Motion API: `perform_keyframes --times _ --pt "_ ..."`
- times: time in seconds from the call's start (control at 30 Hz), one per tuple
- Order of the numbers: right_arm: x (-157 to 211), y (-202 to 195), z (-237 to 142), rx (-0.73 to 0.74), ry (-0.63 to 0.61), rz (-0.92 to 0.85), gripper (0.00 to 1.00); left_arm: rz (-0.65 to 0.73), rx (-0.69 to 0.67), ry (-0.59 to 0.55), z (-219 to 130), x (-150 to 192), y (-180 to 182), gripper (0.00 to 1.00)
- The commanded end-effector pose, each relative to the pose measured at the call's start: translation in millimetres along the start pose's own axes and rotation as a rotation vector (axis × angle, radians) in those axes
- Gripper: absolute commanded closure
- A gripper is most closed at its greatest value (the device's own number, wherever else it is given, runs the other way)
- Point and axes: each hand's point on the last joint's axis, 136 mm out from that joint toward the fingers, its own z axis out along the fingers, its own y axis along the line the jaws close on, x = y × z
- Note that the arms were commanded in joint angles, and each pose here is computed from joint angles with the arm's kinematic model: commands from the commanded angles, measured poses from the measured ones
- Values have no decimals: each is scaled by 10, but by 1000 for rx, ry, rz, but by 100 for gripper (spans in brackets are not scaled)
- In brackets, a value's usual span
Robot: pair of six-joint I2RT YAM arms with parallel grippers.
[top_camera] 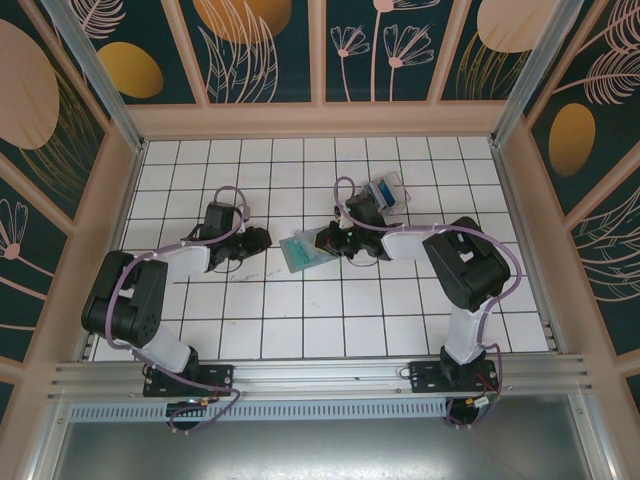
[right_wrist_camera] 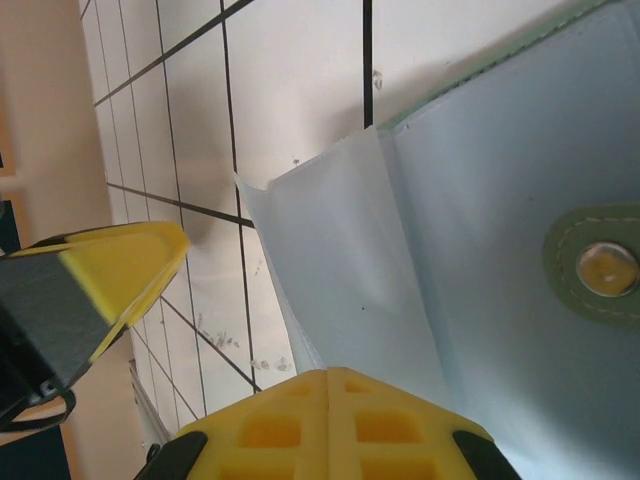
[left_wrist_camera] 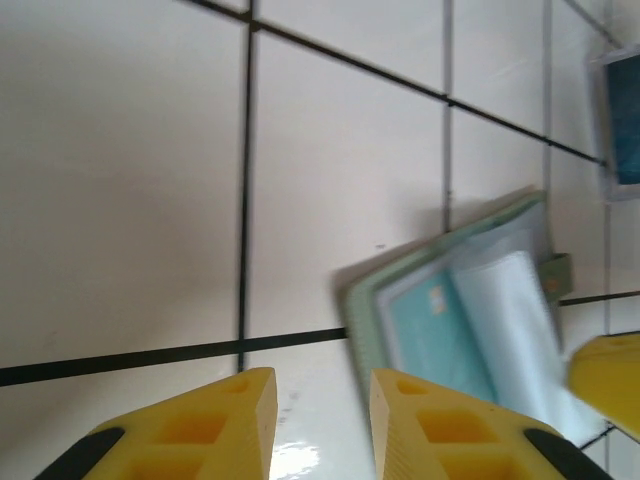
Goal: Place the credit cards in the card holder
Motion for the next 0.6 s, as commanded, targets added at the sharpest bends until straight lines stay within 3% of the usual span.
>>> perform_keyframes --times 0.0,0.27,0.57 --pt "7 -1 -4 -33 24 24 95 43 63 -67 -29 -177 -359 68" --pt "54 32 9 -90 34 18 95 63 146 -30 191 -32 -741 64" --pt "69 45 -5 -95 37 12 98 72 91 31 483 170 -735 61"
